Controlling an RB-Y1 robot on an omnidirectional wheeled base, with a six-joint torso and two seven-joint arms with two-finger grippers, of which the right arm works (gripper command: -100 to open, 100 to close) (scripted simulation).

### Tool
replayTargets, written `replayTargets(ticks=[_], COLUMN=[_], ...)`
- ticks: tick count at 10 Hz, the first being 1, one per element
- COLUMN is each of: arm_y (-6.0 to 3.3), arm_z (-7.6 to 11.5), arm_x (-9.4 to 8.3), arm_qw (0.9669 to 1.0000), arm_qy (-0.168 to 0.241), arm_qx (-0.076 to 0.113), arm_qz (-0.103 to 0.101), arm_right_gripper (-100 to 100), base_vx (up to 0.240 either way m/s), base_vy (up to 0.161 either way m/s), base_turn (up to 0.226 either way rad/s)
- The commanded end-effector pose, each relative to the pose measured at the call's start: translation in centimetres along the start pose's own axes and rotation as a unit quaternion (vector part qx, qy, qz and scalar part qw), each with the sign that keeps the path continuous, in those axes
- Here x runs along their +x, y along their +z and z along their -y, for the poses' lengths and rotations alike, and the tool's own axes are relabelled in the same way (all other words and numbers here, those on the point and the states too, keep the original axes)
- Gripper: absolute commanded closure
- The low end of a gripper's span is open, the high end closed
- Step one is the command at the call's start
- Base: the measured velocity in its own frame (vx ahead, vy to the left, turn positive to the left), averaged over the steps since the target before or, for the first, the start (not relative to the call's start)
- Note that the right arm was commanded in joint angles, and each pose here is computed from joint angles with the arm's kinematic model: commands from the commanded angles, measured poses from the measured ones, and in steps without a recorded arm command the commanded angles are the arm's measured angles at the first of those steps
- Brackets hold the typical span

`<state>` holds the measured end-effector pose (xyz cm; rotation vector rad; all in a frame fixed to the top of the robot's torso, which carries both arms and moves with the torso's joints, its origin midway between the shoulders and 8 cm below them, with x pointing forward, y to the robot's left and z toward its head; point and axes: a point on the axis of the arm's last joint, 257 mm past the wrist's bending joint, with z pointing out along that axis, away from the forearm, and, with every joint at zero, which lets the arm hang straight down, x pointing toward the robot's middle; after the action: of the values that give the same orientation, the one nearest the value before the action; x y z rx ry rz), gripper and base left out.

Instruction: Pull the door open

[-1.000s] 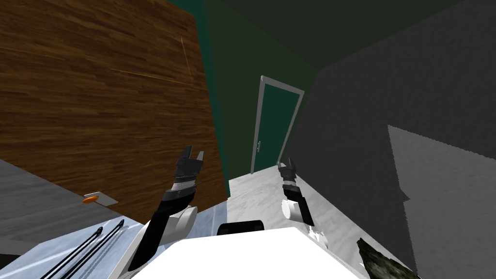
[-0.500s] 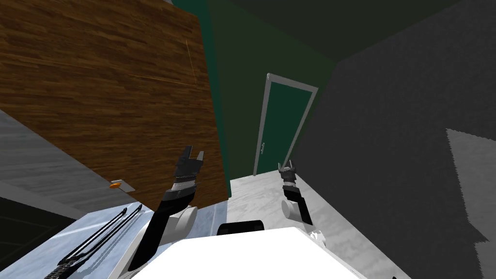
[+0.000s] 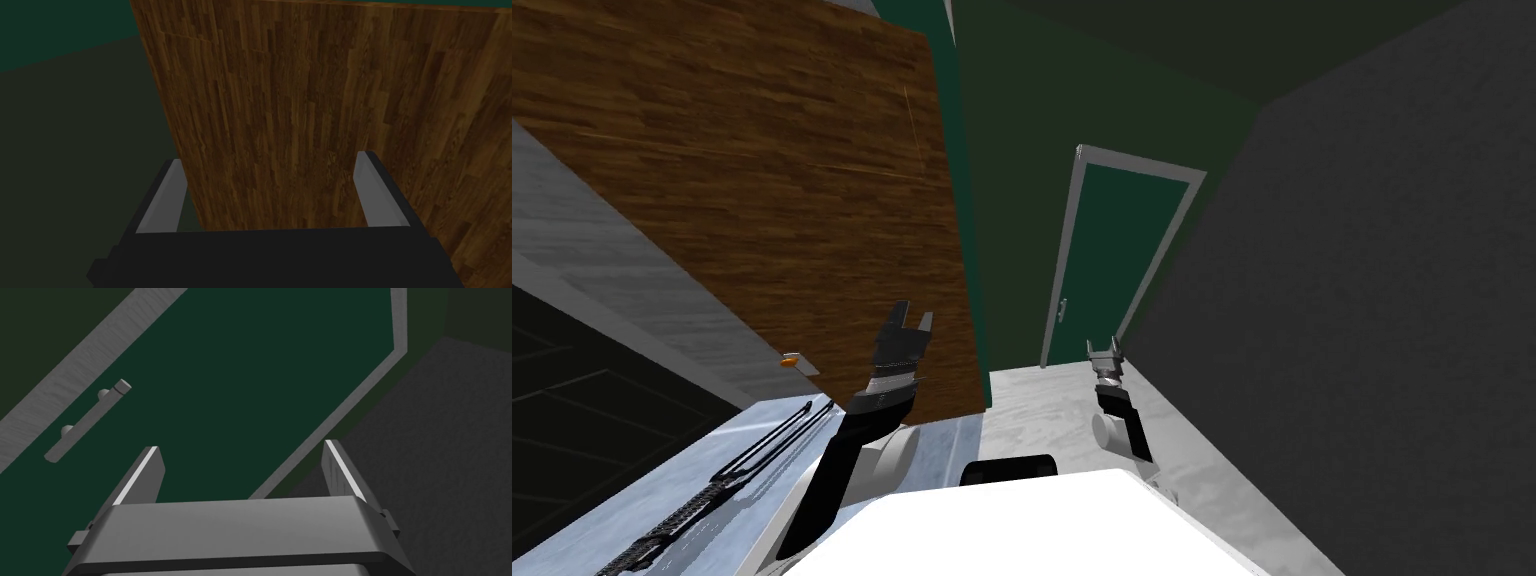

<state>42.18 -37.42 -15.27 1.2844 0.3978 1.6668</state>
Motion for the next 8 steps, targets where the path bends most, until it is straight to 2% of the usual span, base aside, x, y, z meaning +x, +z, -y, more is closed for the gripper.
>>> replayTargets(ticks=[1,4,8], arm_y=[-0.15,-0.45,-0.99], arm_z=[0.3,1.0,2.0], arm_x=[-1.1,-3.2,-6.0], arm_qw=[0.9998,0.9982,0.9938], arm_qy=[0.019,0.051,0.094], arm_qx=[0.000,0.000,-0.004], arm_qz=[0.010,0.031,0.060], arm_right_gripper=[-100,-100,-100], base_vx=[0.057,0.043,0.033], base_vy=[-0.092,-0.116,-0.117], base_turn=[0.244,0.184,0.230])
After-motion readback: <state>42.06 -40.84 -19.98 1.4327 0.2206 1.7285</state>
